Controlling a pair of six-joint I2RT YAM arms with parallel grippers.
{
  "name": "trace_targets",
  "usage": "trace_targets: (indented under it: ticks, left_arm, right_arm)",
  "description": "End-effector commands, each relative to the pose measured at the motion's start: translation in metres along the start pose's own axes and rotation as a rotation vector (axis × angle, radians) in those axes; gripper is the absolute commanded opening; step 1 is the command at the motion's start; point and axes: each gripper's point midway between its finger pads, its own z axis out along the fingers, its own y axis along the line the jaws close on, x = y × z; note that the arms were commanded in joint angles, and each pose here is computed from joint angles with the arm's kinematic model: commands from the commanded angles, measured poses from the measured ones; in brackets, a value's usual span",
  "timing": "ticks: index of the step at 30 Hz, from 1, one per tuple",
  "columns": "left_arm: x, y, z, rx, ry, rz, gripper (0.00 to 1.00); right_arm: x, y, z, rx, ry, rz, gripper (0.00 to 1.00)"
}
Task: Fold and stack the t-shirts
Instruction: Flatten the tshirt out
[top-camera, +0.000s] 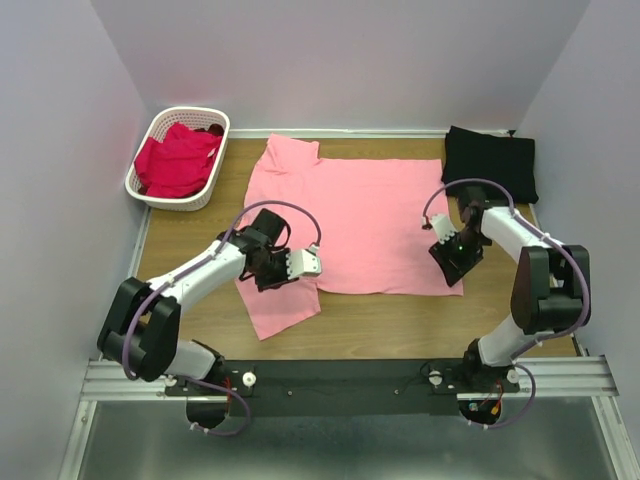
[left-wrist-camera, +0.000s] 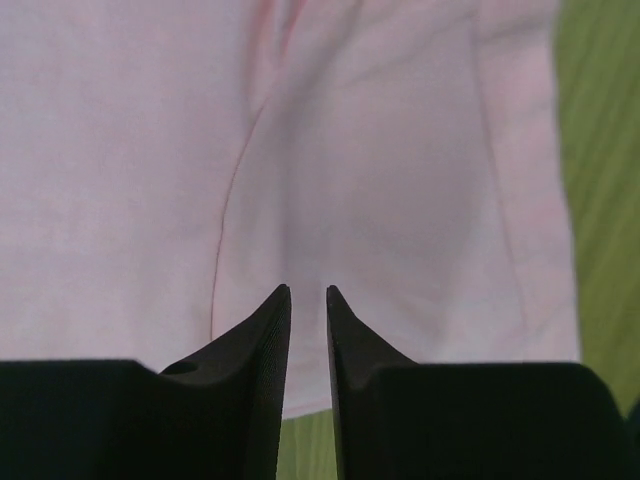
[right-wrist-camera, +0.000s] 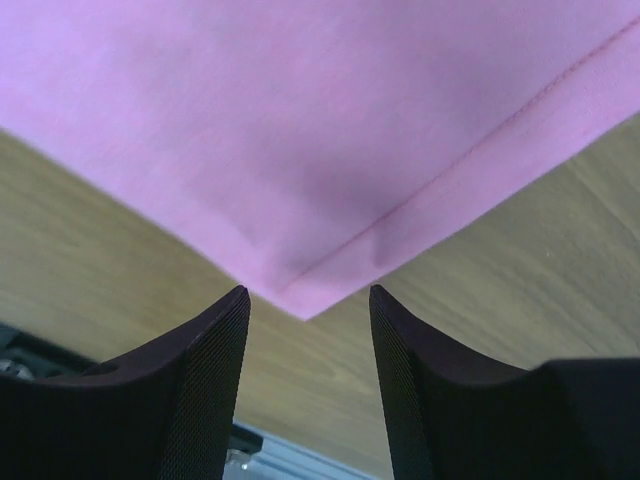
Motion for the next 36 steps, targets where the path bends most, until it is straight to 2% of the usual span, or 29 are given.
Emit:
trace_targets:
  ticks: [1, 5, 8, 9, 13, 18, 23, 26, 33, 35, 36]
  left_arm:
    - [-0.042, -0.005, -0.034, 0.053, -0.131, -0.003, 0.29]
    - [-0.064, 0.061, -0.058, -0.098, -0.187, -0.074, 0.30]
    - [-0.043, 0.111, -0.054, -0.153, -0.180, -0.238, 0.31]
    - [-0.045, 0.118, -0.050, -0.157, -0.182, -0.237, 0.31]
    - [-0.012, 0.148, -0.039, -0.220, -0.124, -0.358, 0.31]
    - [0.027, 0.139, -0.017, -0.222, -0.034, -0.421, 0.31]
    - [0.064, 0.099, 0.000, -0.178, 0.072, -0.427, 0.31]
    - [0.075, 0.076, 0.003, -0.152, 0.093, -0.421, 0.31]
    - [0.078, 0.041, -0.006, -0.103, 0.074, -0.392, 0.29]
    - [0.068, 0.039, -0.013, -0.084, 0.043, -0.377, 0.29]
    - [0.064, 0.037, -0.017, -0.065, 0.037, -0.375, 0.29]
  right_arm:
    - [-0.024, 0.009, -0.033, -0.052, -0.097, -0.011, 0.59]
    - [-0.075, -0.018, -0.051, -0.023, -0.197, 0.047, 0.59]
    - [-0.099, -0.041, -0.031, -0.016, -0.194, 0.117, 0.58]
    - [-0.103, -0.046, -0.029, -0.005, -0.196, 0.117, 0.58]
    - [-0.109, -0.061, -0.009, 0.018, -0.167, 0.140, 0.57]
    - [-0.095, -0.065, 0.013, 0.043, -0.122, 0.149, 0.57]
    - [-0.064, -0.052, 0.034, 0.035, -0.051, 0.140, 0.57]
    - [-0.054, -0.044, 0.035, 0.024, -0.044, 0.137, 0.57]
    - [-0.036, -0.023, 0.019, 0.007, -0.048, 0.118, 0.60]
    - [-0.046, -0.025, 0.003, 0.023, -0.095, 0.125, 0.66]
    - [-0.060, -0.033, -0.009, 0.042, -0.139, 0.120, 0.72]
